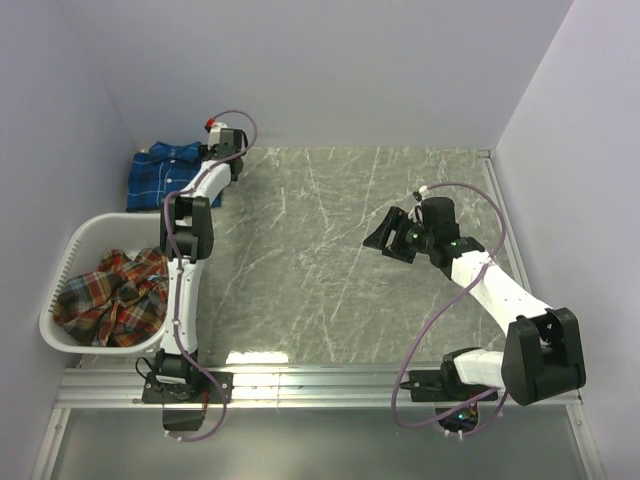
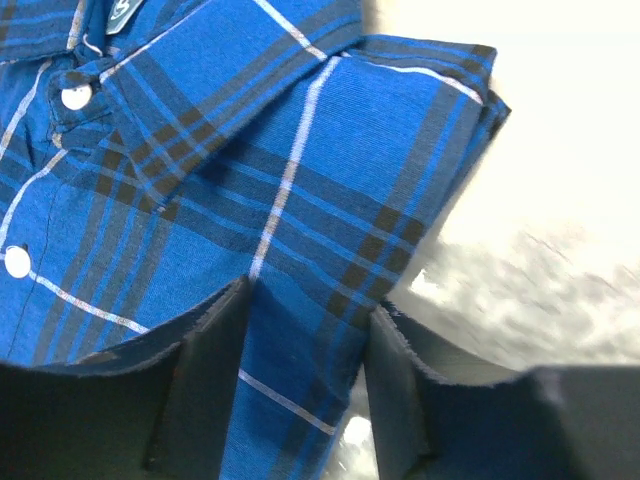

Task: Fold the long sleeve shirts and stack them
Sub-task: Neatly place the folded shirt to the corner

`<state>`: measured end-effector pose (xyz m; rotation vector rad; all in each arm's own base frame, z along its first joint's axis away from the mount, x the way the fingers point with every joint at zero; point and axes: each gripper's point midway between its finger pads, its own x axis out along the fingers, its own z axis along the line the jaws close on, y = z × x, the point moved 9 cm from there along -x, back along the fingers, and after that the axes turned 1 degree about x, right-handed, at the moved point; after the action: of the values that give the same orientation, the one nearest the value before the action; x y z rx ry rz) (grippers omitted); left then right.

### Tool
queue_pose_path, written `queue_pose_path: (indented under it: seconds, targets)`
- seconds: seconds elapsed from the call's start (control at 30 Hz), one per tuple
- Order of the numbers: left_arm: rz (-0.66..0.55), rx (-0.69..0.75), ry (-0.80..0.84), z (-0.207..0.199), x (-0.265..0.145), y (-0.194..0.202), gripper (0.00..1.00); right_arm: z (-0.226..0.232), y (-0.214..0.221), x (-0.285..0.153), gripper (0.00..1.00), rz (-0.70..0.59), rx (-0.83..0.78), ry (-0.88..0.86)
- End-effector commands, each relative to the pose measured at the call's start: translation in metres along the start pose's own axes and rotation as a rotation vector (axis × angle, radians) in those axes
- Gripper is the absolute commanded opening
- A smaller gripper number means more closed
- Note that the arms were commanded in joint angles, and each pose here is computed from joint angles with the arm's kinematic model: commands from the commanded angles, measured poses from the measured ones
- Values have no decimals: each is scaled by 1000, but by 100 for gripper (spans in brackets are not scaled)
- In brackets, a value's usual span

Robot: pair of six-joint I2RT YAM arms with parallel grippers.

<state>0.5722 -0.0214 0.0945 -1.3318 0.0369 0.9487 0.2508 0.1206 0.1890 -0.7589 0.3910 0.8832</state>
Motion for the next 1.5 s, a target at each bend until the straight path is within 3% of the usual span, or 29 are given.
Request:
queue_pose_path:
  seconds: [0.0,0.27,0.5,0.7,0.77,0.8,0.87,0.9,1.07,1.17,1.3,1.47]
  targets:
    - [-51,-49,18,11,7,-20,58,9,-11,-9,74,-53,-26,-19]
    - [-131,-203,209,23,-50,-77,90,18,-25,-27,76,-145,-100,39]
    - [-250,-337,418,55,-157,-146,99,32,-40,-70,81,-328,-151,134]
    - [-272,-444,545,111,-251,-155,99,43,-52,-125,84,-529,-191,268]
    - [-226,-433,557,126,-268,-136,99,52,-53,-152,90,-622,-200,271]
    - [-272,-455,582,151,-298,-138,99,52,-52,-161,94,-644,-213,285]
    - [-239,-439,582,169,-315,-115,99,56,-49,-189,95,-747,-231,297]
    - [-293,-466,593,195,-344,-112,99,55,-47,-197,97,-770,-236,311]
    - [-316,-490,493,260,-393,-54,99,52,-31,-243,99,-931,-260,342]
    - [-423,-548,486,309,-435,-15,99,44,-20,-252,99,-996,-270,333]
    - [-523,-619,464,346,-462,28,99,35,-3,-262,99,-1081,-269,279]
    - [-544,-667,388,364,-462,71,99,20,9,-254,99,-1106,-258,262]
